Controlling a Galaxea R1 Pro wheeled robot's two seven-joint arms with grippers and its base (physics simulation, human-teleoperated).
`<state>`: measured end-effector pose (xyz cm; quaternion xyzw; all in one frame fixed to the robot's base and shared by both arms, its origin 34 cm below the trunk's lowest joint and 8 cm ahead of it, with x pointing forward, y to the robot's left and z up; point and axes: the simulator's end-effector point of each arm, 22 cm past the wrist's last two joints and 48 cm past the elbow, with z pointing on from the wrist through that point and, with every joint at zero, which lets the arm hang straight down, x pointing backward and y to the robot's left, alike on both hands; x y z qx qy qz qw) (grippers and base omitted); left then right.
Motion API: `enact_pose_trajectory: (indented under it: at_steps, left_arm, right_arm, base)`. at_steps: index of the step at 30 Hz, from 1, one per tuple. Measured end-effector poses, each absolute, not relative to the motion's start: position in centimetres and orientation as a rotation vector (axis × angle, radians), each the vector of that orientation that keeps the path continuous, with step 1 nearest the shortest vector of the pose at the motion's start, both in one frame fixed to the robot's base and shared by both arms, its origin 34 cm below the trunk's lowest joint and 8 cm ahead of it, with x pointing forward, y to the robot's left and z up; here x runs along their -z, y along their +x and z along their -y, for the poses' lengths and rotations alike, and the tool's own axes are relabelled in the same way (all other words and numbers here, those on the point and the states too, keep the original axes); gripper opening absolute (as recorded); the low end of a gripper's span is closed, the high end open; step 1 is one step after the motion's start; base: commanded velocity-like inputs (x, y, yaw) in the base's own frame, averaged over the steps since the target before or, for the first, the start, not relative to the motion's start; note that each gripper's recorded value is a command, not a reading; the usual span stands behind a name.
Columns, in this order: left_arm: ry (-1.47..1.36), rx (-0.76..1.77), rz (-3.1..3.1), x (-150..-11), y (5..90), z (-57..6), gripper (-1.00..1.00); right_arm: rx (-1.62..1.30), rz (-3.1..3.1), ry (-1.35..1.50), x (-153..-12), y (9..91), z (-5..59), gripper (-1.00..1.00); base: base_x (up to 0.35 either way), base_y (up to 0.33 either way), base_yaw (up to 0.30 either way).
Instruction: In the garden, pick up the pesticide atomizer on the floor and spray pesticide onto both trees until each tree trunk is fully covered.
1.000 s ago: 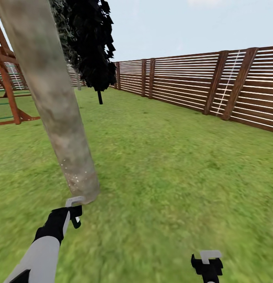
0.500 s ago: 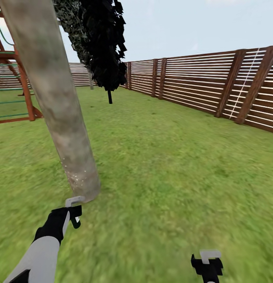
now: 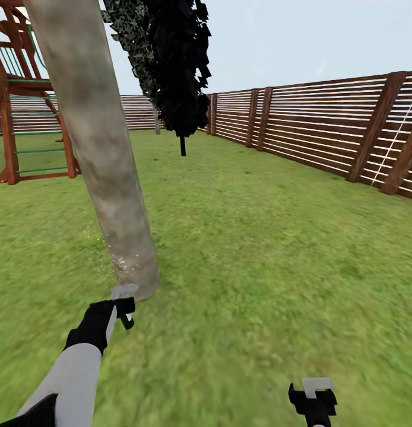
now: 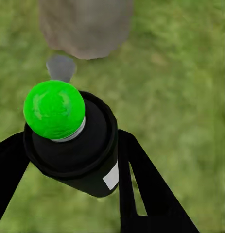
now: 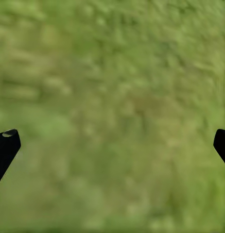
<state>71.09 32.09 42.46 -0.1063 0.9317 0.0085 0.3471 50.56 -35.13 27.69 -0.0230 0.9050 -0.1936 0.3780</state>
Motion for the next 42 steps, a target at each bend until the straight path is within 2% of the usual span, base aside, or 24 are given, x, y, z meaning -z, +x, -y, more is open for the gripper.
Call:
enact_pose_trajectory:
  at_steps: [3, 6, 8, 11, 17, 23, 29, 42]
  left_arm:
    - [-0.205, -0.018, -2.343, -47.6, 75.7, -31.1, -1.00]
    - [-0.236, -0.154, -2.304, -51.2, 77.0, -39.3, -1.00]
    - [-0.241, -0.125, -2.306, -51.2, 77.2, -38.3, -1.00]
    - [-0.181, -0.034, -2.295, -52.9, 79.4, -32.0, -1.00]
    - [-0.203, -0.089, -2.326, -53.4, 79.0, -35.3, -1.00]
    - [-0.186, -0.018, -2.285, -57.5, 82.0, -31.6, -1.00]
    - [-0.252, -0.170, -2.274, -59.1, 81.1, -40.3, -1.00]
    - [-0.255, -0.172, -2.312, -56.9, 79.9, -40.1, -1.00]
  right_arm:
    - [0.497, -2.312, -0.058, -27.7, 50.6, 35.2, 1.00]
    - [0.498, -2.312, -0.058, -27.7, 50.6, 35.2, 1.00]
    - [0.498, -2.313, -0.057, -27.7, 50.5, 35.2, 1.00]
    - [0.498, -2.312, -0.057, -27.7, 50.6, 35.2, 1.00]
    - [0.499, -2.313, -0.057, -27.7, 50.5, 35.3, 1.00]
    - [0.498, -2.312, -0.057, -27.7, 50.5, 35.3, 1.00]
    - [0.497, -2.313, -0.058, -27.7, 50.6, 35.2, 1.00]
    - [0.497, -2.312, -0.058, -27.7, 50.6, 35.2, 1.00]
  base:
    - [0.000, 0.000, 0.000]
    - [0.000, 0.000, 0.000]
    - [0.000, 0.000, 0.000]
    - [0.000, 0.000, 0.000]
    - [-0.120, 0.022, 0.000]
    - [-0.008, 0.001, 0.000]
    - [0.000, 0.000, 0.001]
    - [0.106, -0.218, 0.044]
